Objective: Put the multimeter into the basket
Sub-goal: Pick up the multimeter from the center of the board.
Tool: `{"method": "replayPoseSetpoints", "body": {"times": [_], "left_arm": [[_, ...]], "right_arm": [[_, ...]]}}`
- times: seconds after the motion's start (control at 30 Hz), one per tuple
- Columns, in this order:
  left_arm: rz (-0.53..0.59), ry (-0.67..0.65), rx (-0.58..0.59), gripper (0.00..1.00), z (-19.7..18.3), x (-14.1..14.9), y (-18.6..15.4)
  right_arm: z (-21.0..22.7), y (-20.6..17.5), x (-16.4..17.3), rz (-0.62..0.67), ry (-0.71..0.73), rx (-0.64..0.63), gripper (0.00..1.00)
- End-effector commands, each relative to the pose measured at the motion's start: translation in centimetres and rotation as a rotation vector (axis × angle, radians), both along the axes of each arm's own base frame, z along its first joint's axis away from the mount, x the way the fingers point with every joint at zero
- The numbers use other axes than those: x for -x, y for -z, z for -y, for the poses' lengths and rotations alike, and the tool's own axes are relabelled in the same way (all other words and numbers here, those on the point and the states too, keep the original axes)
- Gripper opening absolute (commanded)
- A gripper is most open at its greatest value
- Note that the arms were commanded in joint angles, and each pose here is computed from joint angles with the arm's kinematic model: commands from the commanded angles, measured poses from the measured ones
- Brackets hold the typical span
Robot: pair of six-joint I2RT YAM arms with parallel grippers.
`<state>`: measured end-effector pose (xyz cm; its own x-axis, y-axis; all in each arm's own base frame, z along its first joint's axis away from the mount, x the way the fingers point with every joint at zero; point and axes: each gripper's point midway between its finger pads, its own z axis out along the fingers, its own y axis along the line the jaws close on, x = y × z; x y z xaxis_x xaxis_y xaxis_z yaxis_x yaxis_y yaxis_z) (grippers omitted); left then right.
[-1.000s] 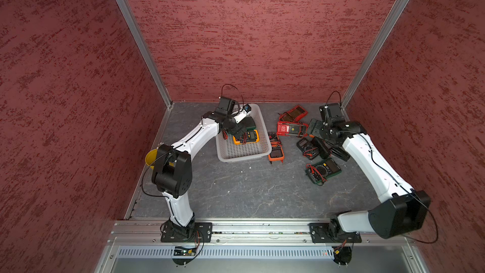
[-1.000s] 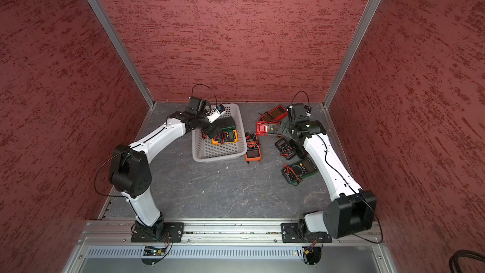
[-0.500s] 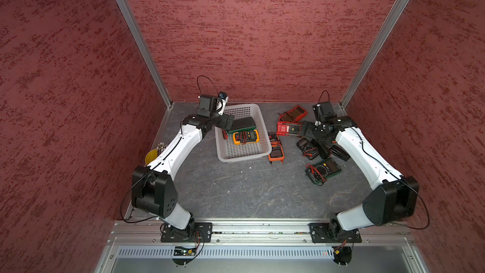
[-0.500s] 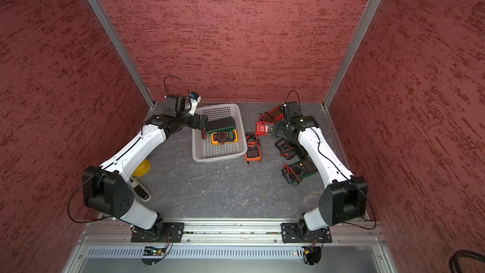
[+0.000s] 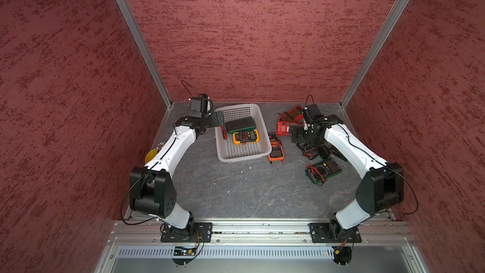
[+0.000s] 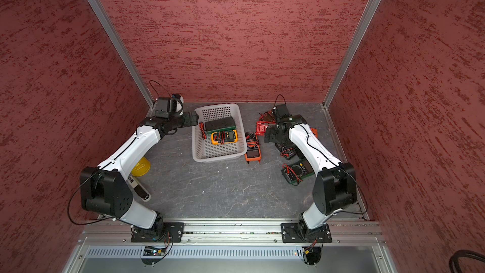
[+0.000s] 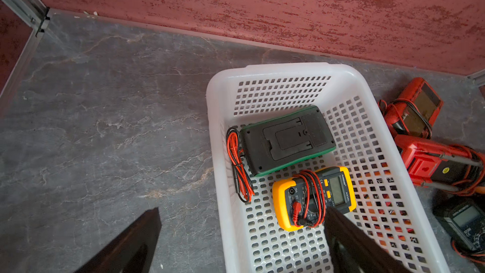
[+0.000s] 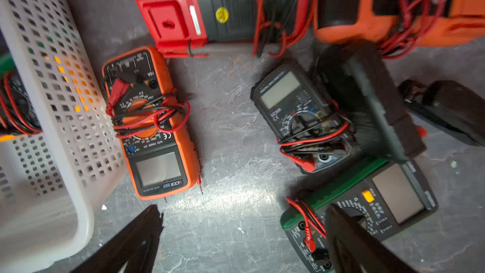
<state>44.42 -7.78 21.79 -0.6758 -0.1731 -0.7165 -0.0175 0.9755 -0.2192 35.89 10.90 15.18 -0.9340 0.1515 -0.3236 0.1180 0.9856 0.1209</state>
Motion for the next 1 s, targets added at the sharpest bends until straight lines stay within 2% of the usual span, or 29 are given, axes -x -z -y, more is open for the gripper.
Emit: {"method": "replayPoseSetpoints", "body": {"times": [0.0, 0.4, 0.97], "left_arm": [[0.027, -0.067, 0.059, 1.0, -0.4, 0.2, -1.1], [0.042, -0.159, 0.144, 1.0, -1.5, 0.7, -1.4], [-0.015, -0.129, 0.184, 1.0, -0.6, 0.7, 0.2]], "right_arm": [[-1.9, 0.0, -0.5, -0.018, -0.091, -0.005, 0.99], [-6.2, 2.4, -3.0, -0.06, -0.232, -0.064, 0.99], [-10.6, 6.5, -4.8, -0.106, -0.288, -0.136, 0.99]]}}
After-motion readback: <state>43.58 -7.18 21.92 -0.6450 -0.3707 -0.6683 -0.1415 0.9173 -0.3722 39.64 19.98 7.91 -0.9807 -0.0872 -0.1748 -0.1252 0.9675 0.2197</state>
